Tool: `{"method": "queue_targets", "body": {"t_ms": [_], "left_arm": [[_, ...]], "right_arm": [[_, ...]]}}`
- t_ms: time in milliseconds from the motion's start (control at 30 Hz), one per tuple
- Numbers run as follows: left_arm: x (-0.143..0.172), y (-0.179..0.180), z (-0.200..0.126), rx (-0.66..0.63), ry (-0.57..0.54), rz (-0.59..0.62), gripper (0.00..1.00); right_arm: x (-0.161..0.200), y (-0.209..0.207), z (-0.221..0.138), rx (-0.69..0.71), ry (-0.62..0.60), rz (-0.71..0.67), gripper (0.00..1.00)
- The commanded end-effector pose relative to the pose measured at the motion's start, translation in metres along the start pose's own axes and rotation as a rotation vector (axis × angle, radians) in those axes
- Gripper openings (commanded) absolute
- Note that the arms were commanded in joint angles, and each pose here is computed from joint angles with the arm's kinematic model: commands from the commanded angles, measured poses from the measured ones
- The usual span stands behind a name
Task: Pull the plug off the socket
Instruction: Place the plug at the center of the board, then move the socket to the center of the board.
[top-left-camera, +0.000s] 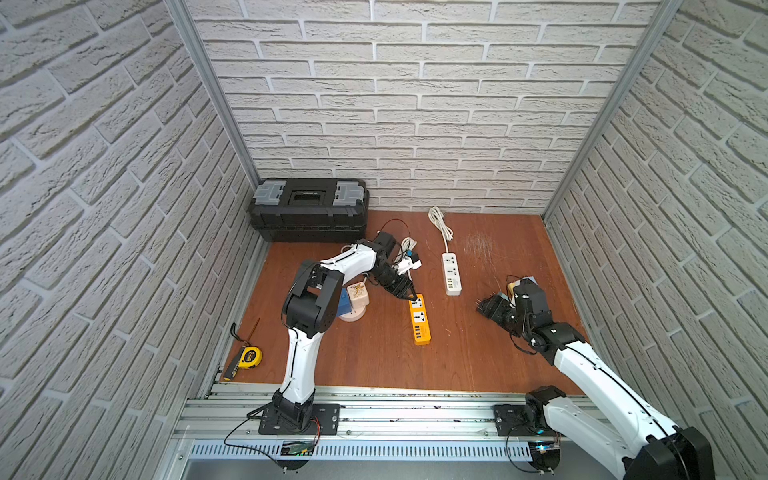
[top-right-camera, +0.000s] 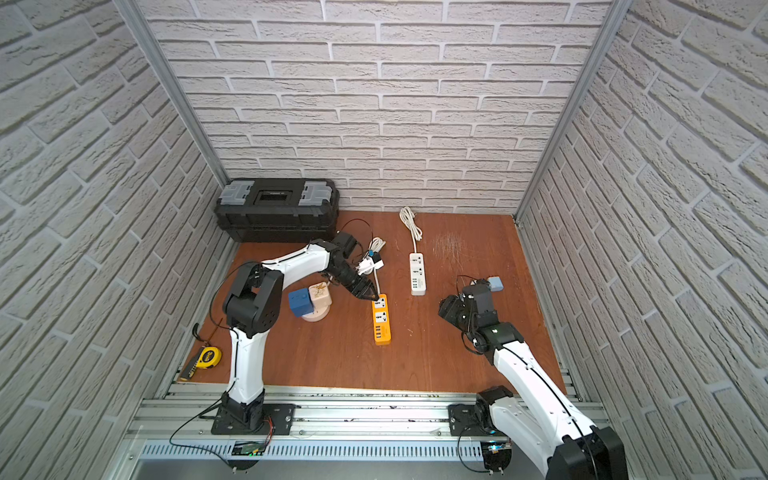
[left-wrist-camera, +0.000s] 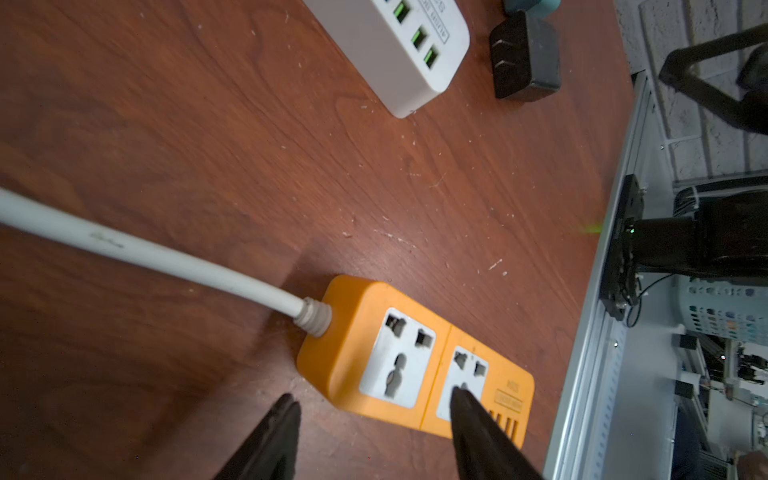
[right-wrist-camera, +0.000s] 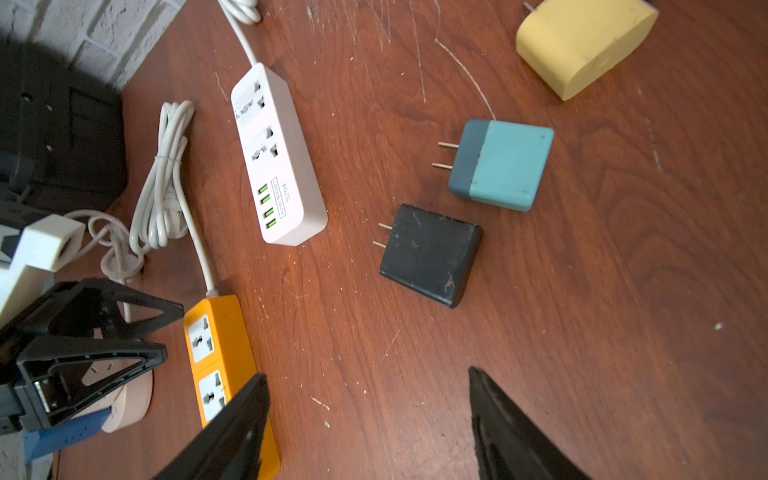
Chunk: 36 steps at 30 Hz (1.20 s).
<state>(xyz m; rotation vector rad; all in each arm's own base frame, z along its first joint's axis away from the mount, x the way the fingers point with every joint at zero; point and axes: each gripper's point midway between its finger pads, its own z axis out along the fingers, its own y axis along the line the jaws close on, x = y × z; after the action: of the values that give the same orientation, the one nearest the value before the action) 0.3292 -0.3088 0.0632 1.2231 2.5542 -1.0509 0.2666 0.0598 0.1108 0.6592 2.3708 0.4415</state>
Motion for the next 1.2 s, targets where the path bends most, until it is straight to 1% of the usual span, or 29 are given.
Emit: {"method": "queue_targets", "body": {"t_ms": [0,33,67,100,167,300,367,433,500,567,700,767,833,933,1033,1100,1133,1167], "left_arm": [[-0.012,-0.030,-0.030,-0.051,-0.015,0.121,0.71],[-0.014,-0.035,-0.038,-0.075,-0.026,0.144,0.74],[-0.016,-0.040,-0.048,-0.097,-0.042,0.168,0.75],[-0.017,-0.046,-0.059,-0.125,-0.061,0.186,0.78],[-0.019,-0.059,-0.083,-0.177,-0.099,0.231,0.81],[-0.014,-0.090,-0.138,-0.287,-0.177,0.310,0.97],[-0.005,-0.097,-0.162,-0.335,-0.201,0.317,0.98],[0.009,-0.098,-0.183,-0.375,-0.220,0.288,0.98],[0.027,-0.090,-0.198,-0.409,-0.237,0.232,0.98],[0.049,-0.077,-0.213,-0.438,-0.264,0.161,0.98],[0.094,-0.041,-0.242,-0.497,-0.345,-0.028,0.98],[0.114,-0.029,-0.250,-0.520,-0.372,-0.107,0.98],[0.133,-0.017,-0.255,-0.560,-0.376,-0.172,0.98],[0.153,-0.010,-0.252,-0.586,-0.374,-0.220,0.98],[0.162,-0.005,-0.244,-0.601,-0.373,-0.235,0.98],[0.163,-0.001,-0.239,-0.597,-0.402,-0.258,0.96],[0.162,-0.001,-0.234,-0.574,-0.419,-0.273,0.95],[0.162,-0.004,-0.228,-0.542,-0.413,-0.262,0.94]], "right_arm": [[-0.004,0.015,-0.007,-0.009,-0.007,-0.097,0.77],[-0.003,0.020,-0.008,-0.010,-0.007,-0.125,0.77],[-0.002,0.025,-0.009,-0.012,-0.006,-0.150,0.78],[-0.001,0.031,-0.010,-0.016,-0.004,-0.182,0.78],[0.004,0.045,-0.010,-0.023,0.005,-0.244,0.78],[0.014,0.071,-0.005,-0.031,0.043,-0.343,0.78],[0.021,0.084,-0.002,-0.030,0.064,-0.392,0.79],[0.028,0.097,0.000,-0.026,0.075,-0.449,0.82],[0.036,0.109,0.002,-0.024,0.084,-0.501,0.85],[0.047,0.120,0.006,-0.024,0.106,-0.542,0.88],[0.068,0.136,0.018,-0.009,0.150,-0.613,0.88],[0.079,0.140,0.026,0.008,0.171,-0.650,0.89],[0.091,0.145,0.034,0.026,0.194,-0.683,0.91],[0.106,0.149,0.044,0.054,0.224,-0.717,0.92],[0.121,0.150,0.053,0.057,0.259,-0.730,0.91],[0.129,0.148,0.060,0.066,0.283,-0.727,0.87],[0.134,0.147,0.063,0.067,0.297,-0.727,0.85],[0.137,0.146,0.066,0.072,0.308,-0.729,0.84]]}}
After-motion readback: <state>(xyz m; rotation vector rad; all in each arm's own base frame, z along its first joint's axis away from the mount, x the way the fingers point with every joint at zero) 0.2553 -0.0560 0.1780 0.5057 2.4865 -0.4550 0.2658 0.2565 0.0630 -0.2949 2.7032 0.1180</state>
